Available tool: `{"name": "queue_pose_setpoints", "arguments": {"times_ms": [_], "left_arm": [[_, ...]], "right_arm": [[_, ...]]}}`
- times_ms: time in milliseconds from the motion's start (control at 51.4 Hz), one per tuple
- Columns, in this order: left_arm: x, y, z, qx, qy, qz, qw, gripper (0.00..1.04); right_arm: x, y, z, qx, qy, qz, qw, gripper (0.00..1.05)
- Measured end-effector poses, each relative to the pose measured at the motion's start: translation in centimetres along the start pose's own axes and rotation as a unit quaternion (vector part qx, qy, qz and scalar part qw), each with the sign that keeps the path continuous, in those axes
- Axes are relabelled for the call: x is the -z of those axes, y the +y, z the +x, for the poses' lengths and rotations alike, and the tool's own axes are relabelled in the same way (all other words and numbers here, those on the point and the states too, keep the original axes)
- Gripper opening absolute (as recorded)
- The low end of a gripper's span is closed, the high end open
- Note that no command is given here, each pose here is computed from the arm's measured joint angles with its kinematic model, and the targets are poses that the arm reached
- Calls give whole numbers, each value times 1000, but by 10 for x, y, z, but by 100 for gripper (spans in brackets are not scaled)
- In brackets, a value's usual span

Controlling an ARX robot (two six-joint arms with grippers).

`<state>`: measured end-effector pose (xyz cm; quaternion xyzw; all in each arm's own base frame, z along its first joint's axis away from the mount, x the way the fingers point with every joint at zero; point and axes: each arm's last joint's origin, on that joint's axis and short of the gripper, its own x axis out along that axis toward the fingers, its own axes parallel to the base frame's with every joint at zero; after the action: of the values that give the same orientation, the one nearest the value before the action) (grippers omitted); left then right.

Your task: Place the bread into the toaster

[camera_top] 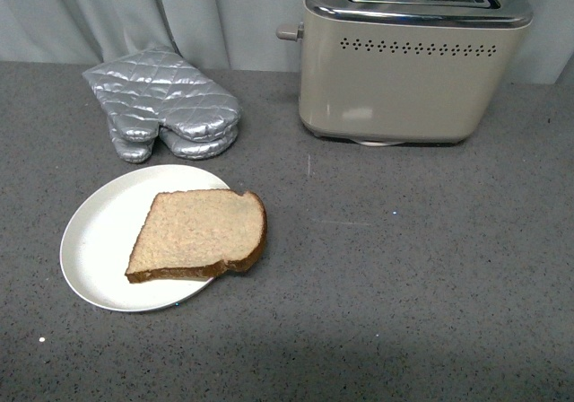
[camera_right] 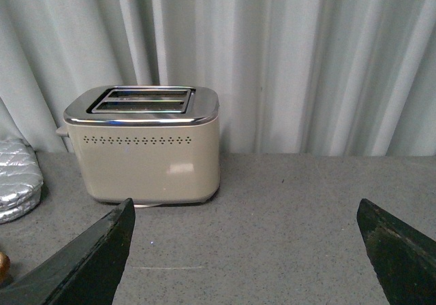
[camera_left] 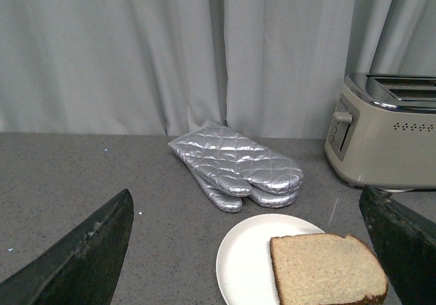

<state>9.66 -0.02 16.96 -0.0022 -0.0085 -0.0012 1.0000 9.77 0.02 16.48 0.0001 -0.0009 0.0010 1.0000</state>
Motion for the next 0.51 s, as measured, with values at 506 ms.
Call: {"name": "queue_pose_setpoints", "arguments": {"times_ms": [506], "left_arm": [[0,0,0,0,0,0,1000,98]], "right_arm": [[0,0,0,0,0,0,1000,95]]}}
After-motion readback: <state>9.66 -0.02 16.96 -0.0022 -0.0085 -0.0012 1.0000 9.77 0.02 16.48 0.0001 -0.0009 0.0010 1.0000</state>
